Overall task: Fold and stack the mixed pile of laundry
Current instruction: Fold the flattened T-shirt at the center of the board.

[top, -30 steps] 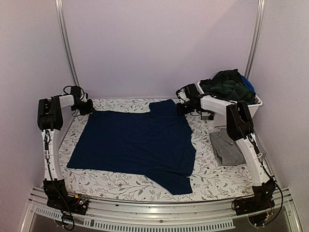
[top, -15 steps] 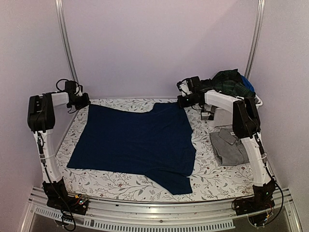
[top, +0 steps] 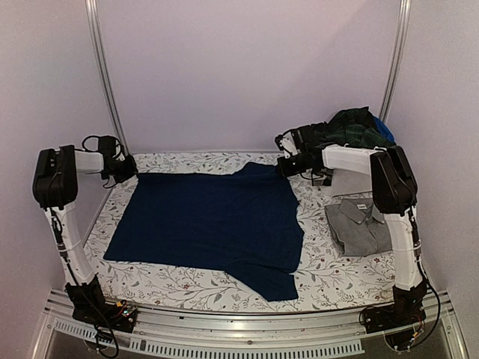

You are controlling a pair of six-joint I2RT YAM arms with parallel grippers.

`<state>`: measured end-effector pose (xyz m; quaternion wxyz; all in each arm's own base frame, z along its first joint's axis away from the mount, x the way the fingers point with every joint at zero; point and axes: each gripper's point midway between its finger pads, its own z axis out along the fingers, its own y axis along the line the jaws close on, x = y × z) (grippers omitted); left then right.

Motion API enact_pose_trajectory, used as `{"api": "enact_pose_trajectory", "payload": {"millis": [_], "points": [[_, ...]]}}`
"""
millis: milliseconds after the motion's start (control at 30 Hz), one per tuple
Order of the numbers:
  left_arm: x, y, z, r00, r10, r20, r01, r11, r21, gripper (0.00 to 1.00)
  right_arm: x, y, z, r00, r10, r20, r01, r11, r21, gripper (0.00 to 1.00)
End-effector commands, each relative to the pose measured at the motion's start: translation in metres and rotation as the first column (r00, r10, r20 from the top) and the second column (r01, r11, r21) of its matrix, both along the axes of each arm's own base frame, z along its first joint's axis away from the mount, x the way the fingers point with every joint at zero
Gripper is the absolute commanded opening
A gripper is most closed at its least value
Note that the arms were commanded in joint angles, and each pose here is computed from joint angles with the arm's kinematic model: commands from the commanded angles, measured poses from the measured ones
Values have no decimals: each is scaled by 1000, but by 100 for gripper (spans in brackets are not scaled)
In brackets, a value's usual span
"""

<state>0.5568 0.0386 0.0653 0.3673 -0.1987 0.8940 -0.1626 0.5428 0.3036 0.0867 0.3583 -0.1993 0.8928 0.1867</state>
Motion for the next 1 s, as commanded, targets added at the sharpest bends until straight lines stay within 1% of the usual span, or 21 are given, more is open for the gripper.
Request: {"api": "enact_pose_trajectory", "payload": {"millis": [0, 200, 300, 500, 700, 967], "points": [[-3, 13, 26, 997, 50, 54, -51, 998, 20, 0, -6, 5, 36, 997, 22, 70, -25, 999, 41, 0], [-33, 30, 22, 993, 119, 15, -119, 993, 20, 0, -26, 2, 35, 998, 33, 60, -36, 998, 46, 0], [-54, 38, 17, 988, 150, -20, -150, 988, 28, 0, -39, 3, 35, 998, 46, 52, -49, 998, 49, 0], [-84, 42, 12, 979, 196, -52, -193, 980, 45, 0, -69, 4, 32, 997, 72, 37, -74, 996, 44, 0], [-104, 41, -10, 971, 204, -123, -197, 978, 64, 0, -92, -2, 9, 997, 75, -9, -75, 997, 37, 0], [-118, 38, -39, 960, 208, -188, -200, 978, 62, 0, -99, -6, -18, 996, 68, -57, -67, 998, 16, 0]]}}
